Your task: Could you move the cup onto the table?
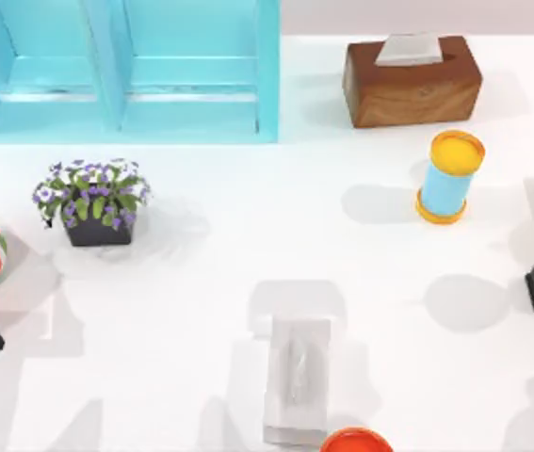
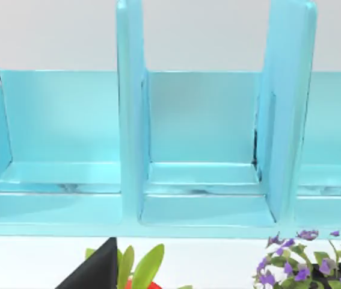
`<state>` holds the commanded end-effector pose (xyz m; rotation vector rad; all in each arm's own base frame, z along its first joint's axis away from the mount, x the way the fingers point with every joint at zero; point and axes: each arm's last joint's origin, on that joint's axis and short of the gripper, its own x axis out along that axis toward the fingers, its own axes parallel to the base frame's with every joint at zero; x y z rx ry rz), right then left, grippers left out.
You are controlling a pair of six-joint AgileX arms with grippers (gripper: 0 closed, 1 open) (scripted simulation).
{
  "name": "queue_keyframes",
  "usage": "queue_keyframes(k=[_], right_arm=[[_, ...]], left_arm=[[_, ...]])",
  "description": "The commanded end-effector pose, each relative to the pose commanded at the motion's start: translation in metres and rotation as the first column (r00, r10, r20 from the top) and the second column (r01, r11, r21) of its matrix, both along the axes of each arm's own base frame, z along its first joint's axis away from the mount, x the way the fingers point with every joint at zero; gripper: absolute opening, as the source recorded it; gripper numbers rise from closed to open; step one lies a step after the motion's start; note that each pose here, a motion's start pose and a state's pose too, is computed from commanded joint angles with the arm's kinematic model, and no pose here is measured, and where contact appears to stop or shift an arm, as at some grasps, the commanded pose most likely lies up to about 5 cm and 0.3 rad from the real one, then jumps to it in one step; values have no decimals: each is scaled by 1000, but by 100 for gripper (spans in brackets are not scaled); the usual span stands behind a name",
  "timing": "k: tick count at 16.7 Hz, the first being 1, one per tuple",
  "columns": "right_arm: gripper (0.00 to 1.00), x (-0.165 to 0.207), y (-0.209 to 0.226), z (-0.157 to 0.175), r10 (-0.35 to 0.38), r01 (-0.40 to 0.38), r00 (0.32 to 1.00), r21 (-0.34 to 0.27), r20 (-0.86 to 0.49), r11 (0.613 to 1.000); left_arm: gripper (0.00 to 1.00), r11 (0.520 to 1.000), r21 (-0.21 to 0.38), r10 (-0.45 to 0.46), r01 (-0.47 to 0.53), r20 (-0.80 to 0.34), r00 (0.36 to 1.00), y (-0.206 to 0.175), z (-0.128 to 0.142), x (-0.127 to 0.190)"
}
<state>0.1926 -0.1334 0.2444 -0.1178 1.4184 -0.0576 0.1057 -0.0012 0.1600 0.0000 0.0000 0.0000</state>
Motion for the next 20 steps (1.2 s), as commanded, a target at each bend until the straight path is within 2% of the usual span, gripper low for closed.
queue_keyframes(k=[3, 5, 12, 15, 20], right_arm=[[100, 8, -28, 1, 6, 3, 993, 81, -114, 997], [100, 9, -38, 2, 8, 8, 990, 109, -144, 994], [100, 9, -38, -2, 10, 7, 989, 111, -147, 994], [100, 8, -37, -22, 8, 9, 989, 113, -148, 994], [100, 12, -40, -75, 9, 5, 991, 105, -136, 994]], left_arm=[[100, 1000, 0, 0, 0, 0, 1000, 0, 0, 0], [100, 1000, 0, 0, 0, 0, 1000, 0, 0, 0], [100, 1000, 0, 0, 0, 0, 1000, 0, 0, 0], [100, 1000, 0, 0, 0, 0, 1000, 0, 0, 0], [100, 1000, 0, 0, 0, 0, 1000, 0, 0, 0]])
